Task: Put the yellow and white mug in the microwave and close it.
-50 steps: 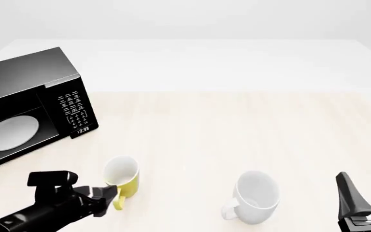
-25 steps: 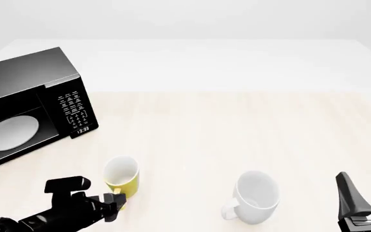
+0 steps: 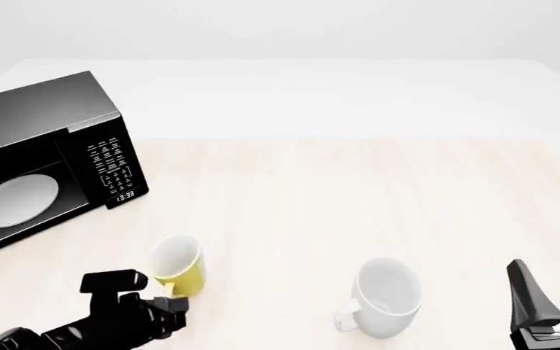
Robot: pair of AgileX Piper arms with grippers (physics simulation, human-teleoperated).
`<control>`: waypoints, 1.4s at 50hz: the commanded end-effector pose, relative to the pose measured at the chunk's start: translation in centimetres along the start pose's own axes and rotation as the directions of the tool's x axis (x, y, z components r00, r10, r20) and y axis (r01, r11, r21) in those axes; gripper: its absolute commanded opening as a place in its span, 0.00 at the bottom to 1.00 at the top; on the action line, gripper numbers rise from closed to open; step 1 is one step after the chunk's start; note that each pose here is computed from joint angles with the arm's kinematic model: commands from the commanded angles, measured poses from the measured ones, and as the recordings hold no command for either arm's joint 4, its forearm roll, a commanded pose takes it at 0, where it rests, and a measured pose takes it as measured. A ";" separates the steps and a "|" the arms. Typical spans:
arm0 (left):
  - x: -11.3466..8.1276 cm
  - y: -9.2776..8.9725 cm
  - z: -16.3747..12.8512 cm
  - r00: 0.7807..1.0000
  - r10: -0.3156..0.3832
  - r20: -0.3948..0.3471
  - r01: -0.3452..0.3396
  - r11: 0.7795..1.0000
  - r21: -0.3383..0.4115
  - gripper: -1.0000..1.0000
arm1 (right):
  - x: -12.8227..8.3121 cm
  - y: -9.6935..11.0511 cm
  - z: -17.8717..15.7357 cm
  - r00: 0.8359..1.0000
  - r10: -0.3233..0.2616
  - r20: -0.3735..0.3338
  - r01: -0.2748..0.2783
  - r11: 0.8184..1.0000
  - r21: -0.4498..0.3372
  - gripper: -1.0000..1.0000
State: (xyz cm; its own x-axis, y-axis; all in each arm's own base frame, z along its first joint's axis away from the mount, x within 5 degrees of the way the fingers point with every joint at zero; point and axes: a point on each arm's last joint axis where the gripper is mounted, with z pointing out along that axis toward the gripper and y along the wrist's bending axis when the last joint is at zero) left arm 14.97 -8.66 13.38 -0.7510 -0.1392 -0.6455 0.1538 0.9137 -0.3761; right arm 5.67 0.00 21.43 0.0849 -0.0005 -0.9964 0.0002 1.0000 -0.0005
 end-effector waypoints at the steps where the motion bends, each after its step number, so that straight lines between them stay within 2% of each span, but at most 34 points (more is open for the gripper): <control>1: -0.8 0.3 -1.5 0.999 0.012 0.040 -0.011 1.000 -0.025 0.00 | 0.0 0.0 0.0 1.000 0.000 0.000 0.000 1.000 0.000 1.00; 17: -2.9 0.2 -5.3 0.985 0.061 0.163 -0.057 0.998 -0.031 0.00 | 0.0 0.0 0.0 1.000 0.000 0.000 0.000 1.000 0.000 1.00; 26: -3.9 0.6 -7.6 0.962 0.100 0.253 -0.085 0.994 -0.072 0.00 | 0.0 0.0 0.0 1.000 0.000 0.000 0.000 1.000 0.000 1.00; 32: -4.1 1.3 -8.7 0.948 0.083 0.306 -0.052 0.993 -0.109 0.00 | 0.0 0.0 0.0 1.000 0.000 0.000 0.000 1.000 0.000 1.00; 33: -4.3 1.5 -9.4 0.938 0.103 0.331 -0.064 0.990 -0.125 0.00 | 0.0 0.0 0.0 1.000 0.000 0.000 0.000 1.000 0.000 1.00; 41: -4.2 2.2 -9.9 0.928 0.094 0.360 -0.036 0.986 -0.165 0.00 | 0.0 0.0 0.0 1.000 0.000 0.000 0.000 1.000 0.000 1.00; 52: -3.9 3.8 -10.9 0.903 0.109 0.416 0.012 0.961 -0.277 0.00 | 0.0 0.0 0.0 1.000 0.000 0.000 0.000 1.000 0.000 1.00; 56: -3.7 4.4 -10.8 0.900 0.109 0.422 0.031 0.950 -0.312 0.00 | 0.0 0.0 0.0 1.000 0.000 0.000 0.000 1.000 0.000 1.00; 58: -3.8 5.1 -11.0 0.895 0.112 0.431 0.054 0.933 -0.355 0.00 | 0.0 0.0 0.0 1.000 0.000 0.000 0.000 1.000 0.000 1.00; 63: -3.9 6.0 -11.0 0.888 0.107 0.447 0.091 0.912 -0.400 0.00 | 0.0 0.0 0.0 1.000 0.000 0.000 0.000 1.000 0.000 1.00; 65: -3.9 6.8 -10.9 0.884 0.085 0.460 0.138 0.893 -0.429 0.00 | 0.0 0.0 0.0 1.000 0.000 0.000 0.000 1.000 0.000 1.00; 67: -4.0 7.0 -10.6 0.887 0.079 0.456 0.142 0.892 -0.430 0.00 | 0.0 0.0 0.0 1.000 0.000 0.000 0.000 1.000 0.000 1.00; 70: -4.1 7.4 -10.7 0.881 0.081 0.467 0.159 0.878 -0.451 0.00 | 0.0 0.0 0.0 1.000 0.000 0.000 0.000 1.000 0.000 1.00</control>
State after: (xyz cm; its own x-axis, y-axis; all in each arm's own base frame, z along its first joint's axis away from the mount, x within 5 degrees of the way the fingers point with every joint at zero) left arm 12.06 1.17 20.75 -0.3807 -0.2156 -0.8992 -0.1666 0.9725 -0.1627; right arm 5.67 0.00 21.43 0.0849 -0.0004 -0.9964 0.0002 1.0000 -0.0004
